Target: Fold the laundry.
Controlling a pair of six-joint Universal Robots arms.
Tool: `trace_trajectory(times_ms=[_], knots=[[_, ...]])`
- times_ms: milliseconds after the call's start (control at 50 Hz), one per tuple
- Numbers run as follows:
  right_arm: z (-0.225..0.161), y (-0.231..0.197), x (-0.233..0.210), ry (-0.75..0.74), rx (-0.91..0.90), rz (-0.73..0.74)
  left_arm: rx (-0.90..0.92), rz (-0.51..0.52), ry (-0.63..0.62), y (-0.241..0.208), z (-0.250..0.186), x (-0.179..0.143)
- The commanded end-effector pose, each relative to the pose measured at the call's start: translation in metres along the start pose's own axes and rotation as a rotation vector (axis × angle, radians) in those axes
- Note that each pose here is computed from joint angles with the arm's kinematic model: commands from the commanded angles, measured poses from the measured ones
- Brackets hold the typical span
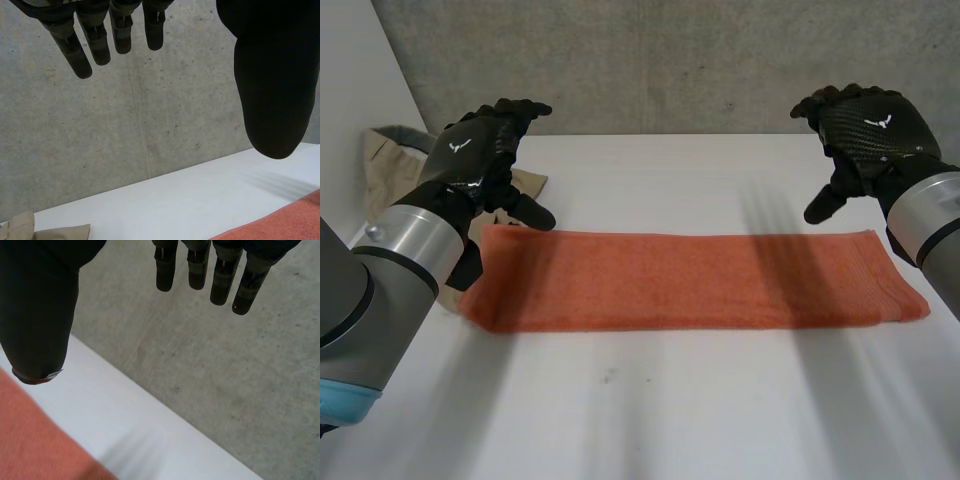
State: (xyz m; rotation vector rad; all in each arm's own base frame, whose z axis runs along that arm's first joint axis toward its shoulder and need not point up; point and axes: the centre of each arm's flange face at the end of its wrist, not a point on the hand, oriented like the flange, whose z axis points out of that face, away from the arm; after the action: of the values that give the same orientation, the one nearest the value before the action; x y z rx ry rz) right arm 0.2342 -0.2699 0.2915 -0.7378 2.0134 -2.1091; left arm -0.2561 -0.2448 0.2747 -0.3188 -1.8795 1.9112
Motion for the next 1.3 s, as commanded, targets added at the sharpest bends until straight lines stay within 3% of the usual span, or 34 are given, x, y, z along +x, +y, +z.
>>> trace_trajectory(times_ms=[20, 160, 380, 1300], knots=[[0.004, 0.038, 0.036, 0.039, -0.237, -0.141, -0.005, 0.000, 0.000, 0.001, 0.000, 0.000], [0.001, 0.094, 0.062, 0.072, -0.418, -0.193, -0.012, -0.001, -0.002, 0.004, 0.001, 0.000], [0.003, 0.155, 0.087, 0.049, -0.452, -0.130, -0.025, -0.002, -0.002, 0.010, 0.001, -0.001], [0.034, 0.208, 0.100, 0.088, -0.456, -0.210, -0.055, -0.004, -0.006, 0.020, 0.004, -0.002]])
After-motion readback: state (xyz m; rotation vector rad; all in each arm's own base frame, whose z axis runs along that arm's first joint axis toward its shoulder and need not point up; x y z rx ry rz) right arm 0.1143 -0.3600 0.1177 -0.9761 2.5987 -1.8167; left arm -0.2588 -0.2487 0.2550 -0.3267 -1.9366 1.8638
